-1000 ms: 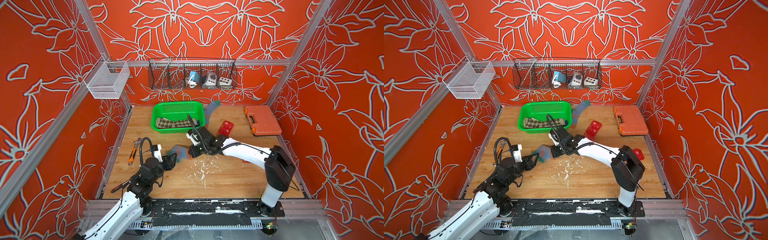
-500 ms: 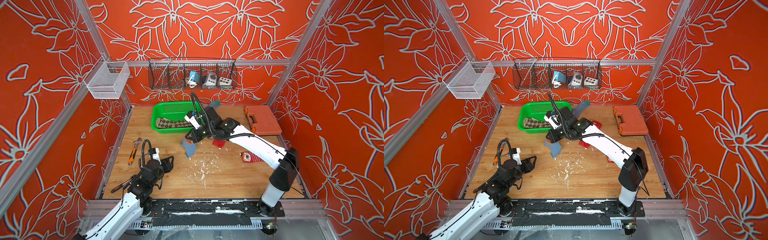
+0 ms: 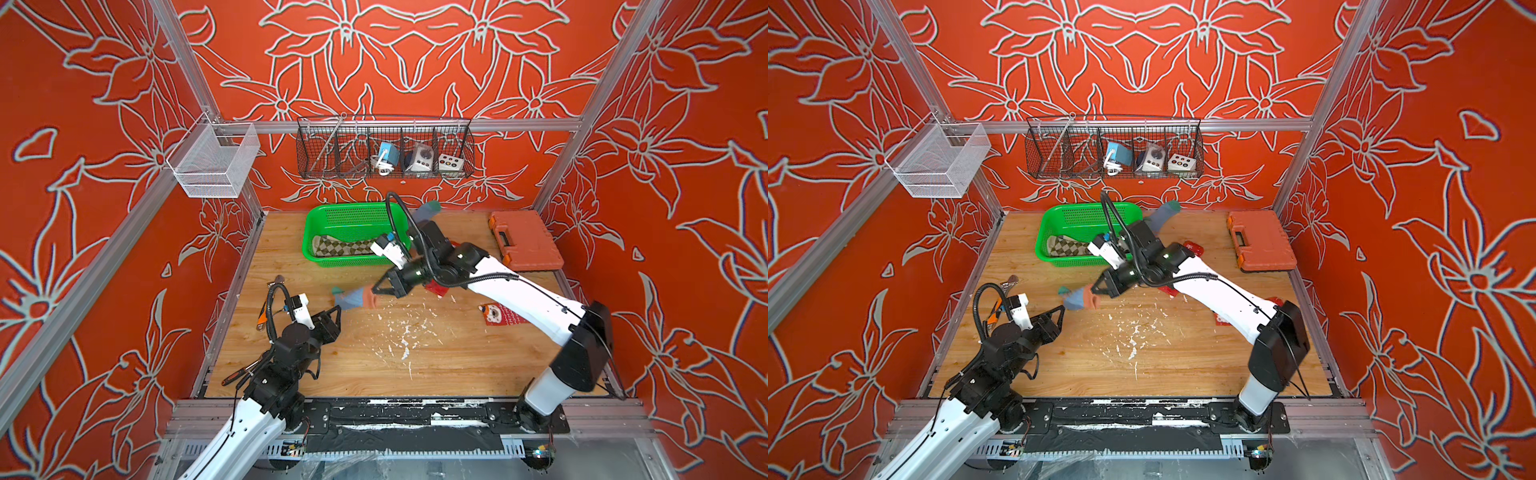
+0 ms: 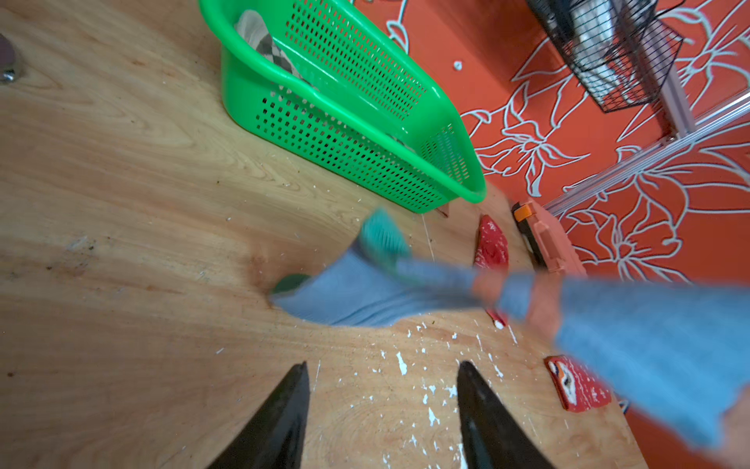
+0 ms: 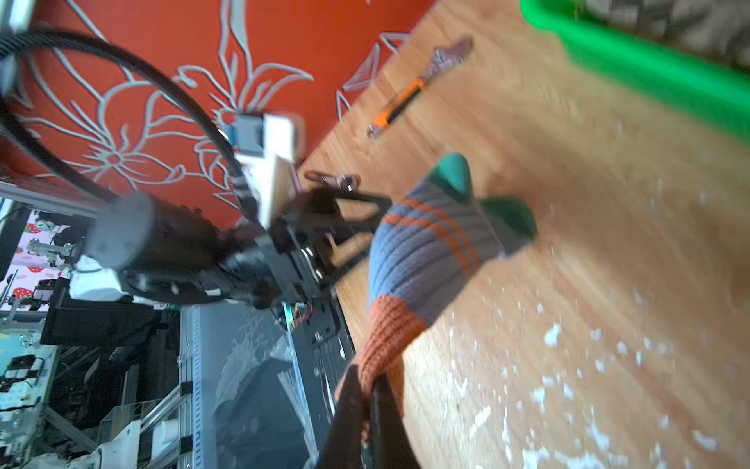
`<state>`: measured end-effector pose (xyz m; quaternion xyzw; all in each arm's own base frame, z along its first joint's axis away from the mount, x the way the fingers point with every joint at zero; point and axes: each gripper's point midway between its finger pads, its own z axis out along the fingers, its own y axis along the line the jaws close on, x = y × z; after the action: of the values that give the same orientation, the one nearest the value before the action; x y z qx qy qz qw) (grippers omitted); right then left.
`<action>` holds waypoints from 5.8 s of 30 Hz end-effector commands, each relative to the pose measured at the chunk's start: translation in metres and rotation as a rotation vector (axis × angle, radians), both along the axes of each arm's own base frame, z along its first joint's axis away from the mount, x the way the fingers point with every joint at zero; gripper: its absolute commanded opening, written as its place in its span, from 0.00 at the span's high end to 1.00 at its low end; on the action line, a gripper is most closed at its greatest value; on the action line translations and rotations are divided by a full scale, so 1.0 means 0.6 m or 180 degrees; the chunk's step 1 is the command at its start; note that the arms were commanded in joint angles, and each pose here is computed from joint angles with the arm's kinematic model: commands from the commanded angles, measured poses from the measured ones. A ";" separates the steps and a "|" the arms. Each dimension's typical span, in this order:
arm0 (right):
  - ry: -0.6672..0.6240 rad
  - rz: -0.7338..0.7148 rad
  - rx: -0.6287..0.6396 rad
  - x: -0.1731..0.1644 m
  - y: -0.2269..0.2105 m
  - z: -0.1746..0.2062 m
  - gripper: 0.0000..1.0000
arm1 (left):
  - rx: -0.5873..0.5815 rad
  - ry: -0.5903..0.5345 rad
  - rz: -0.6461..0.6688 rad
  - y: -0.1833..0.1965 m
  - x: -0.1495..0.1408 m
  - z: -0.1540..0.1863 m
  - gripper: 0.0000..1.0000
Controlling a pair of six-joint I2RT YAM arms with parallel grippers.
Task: Place the socks together as a pair
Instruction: Flatten out the sock at the center of the board, then pick up the sock from the center of the board, then flatten out the sock at the center of the board.
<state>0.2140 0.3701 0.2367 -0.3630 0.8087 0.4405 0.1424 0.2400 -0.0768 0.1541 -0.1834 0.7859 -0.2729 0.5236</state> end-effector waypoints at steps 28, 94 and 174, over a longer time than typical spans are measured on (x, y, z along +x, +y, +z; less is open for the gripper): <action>0.0292 -0.2009 -0.1383 0.111 -0.347 -0.286 0.57 | 0.0372 0.1017 -0.0595 -0.065 0.027 -0.128 0.44; 0.0321 -0.2498 -0.1329 0.517 -0.170 -0.373 0.85 | 0.0165 0.0222 -0.0482 -0.077 0.083 -0.057 0.43; 0.0005 -0.1264 -0.0864 0.172 -0.241 -0.122 1.00 | 0.0544 0.0279 -0.0513 -0.097 0.156 0.012 0.44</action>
<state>0.3180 0.2243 0.1545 -0.1901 0.9235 0.2954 0.1542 0.3170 -0.1260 0.1635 -0.1112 0.8287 -0.2500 0.4883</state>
